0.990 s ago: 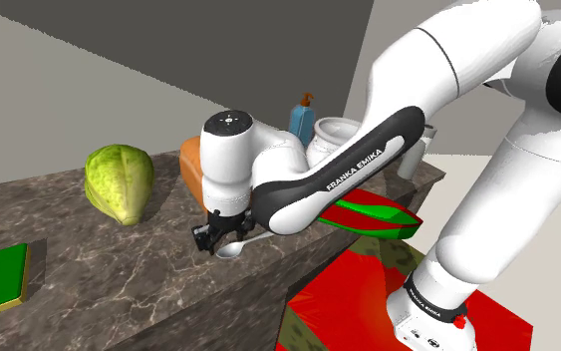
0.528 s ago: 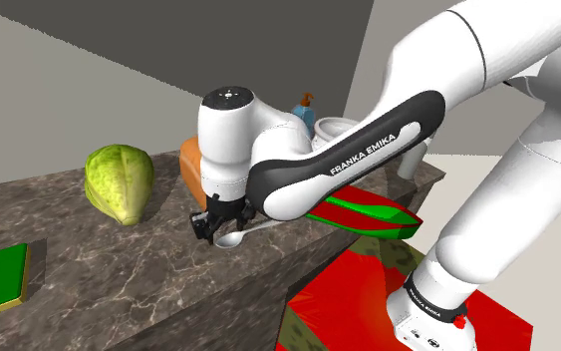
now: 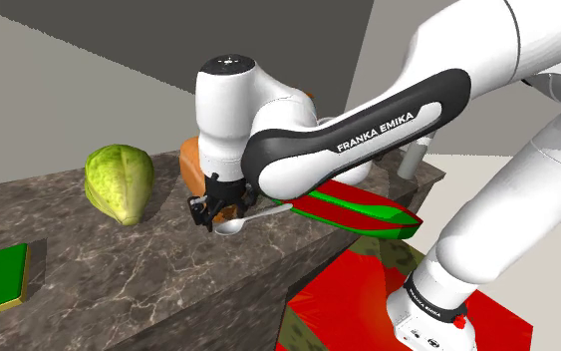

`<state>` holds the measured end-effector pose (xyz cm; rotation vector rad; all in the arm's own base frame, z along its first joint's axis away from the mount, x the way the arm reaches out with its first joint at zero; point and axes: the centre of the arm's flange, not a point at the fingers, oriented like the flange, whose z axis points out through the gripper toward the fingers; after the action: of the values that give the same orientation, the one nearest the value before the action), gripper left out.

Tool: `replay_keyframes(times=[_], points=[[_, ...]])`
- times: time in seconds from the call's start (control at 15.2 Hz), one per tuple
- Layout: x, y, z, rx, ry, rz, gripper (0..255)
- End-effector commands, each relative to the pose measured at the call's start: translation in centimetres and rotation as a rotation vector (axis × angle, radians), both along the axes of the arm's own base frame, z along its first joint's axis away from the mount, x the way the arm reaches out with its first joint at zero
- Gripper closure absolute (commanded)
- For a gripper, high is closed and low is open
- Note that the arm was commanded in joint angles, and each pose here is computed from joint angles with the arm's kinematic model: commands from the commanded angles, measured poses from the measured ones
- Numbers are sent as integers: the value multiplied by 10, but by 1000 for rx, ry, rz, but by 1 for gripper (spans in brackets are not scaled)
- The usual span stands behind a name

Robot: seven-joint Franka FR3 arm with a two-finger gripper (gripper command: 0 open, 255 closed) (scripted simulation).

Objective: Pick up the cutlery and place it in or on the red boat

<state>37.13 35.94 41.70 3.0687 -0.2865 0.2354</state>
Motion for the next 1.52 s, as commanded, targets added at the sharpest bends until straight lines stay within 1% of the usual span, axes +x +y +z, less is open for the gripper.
replay_keyframes(times=[0.0,0.99,1.45], points=[[0,0,10,0,0,0,255],[0,0,87,0,0,0,255],[-24,-89,91,0,0,0,255]])
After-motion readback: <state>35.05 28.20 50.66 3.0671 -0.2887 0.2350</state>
